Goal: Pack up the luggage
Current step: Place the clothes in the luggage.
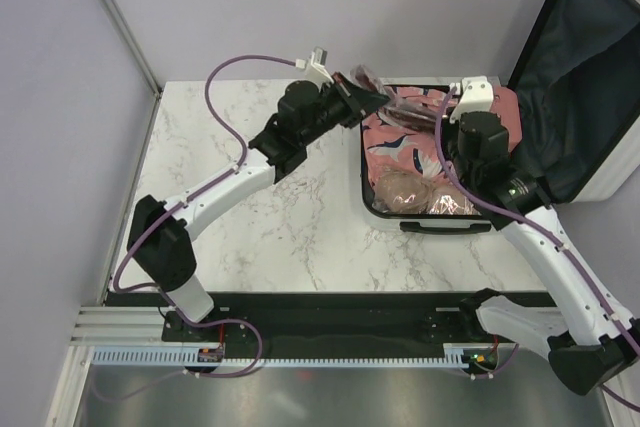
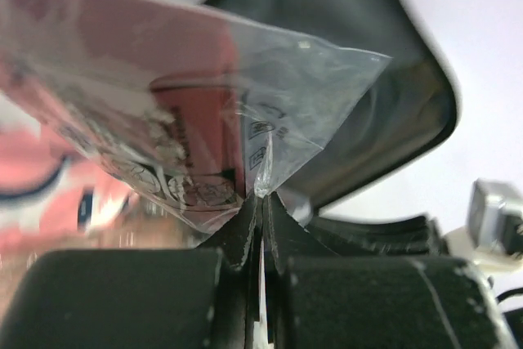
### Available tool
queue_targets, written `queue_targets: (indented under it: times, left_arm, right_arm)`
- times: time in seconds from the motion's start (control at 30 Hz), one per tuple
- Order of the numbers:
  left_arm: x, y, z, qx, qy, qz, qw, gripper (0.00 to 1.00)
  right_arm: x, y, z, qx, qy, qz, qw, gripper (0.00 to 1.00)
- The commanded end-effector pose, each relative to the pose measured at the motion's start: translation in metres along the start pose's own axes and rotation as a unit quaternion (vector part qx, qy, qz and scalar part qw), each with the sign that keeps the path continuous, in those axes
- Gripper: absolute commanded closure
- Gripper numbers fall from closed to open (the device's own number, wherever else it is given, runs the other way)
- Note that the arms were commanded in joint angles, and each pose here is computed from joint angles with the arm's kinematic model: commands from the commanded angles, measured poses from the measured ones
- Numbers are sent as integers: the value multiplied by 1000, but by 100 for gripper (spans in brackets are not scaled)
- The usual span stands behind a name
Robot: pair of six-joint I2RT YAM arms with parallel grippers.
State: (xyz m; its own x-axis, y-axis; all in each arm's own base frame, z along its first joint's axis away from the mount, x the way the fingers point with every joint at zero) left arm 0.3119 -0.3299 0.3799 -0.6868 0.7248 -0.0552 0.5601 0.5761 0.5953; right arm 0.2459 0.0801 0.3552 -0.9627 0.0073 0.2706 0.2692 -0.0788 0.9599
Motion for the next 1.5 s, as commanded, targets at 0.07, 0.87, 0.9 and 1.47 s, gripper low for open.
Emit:
queue_targets:
  times: [0.07,0.87,0.9,1.47]
  left_arm:
    - [19,-55,15,62,49,95,992,98]
    - [114,-49,-17,55,117,129,983,28]
    - [109,-46,-17,39,117,128,984,28]
    - [-16,-121,43,33,66,289,955,30]
  right_arm:
    - [17,-38,-45,86,-117,36,989,100]
    - [11,-101,-77,237,-157,130,950,100]
    - [12,-102,-78,241,-161,130,948,100]
    - [9,-115,-82,261,-173,156,937,23]
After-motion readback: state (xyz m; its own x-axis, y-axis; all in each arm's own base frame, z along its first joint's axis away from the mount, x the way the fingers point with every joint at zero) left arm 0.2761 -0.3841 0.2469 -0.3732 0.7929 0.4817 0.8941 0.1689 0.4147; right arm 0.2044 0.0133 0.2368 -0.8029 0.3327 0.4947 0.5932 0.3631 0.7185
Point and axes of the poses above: each gripper's point midway between its finger pads, its own x axis back along the fingers, its own z axis along the line the jaws close on, y = z × x, the point moved 9 cm from there along x, back along the fingers, and after that the axes turned 7 degrees about -x, right-handed, at the moved point
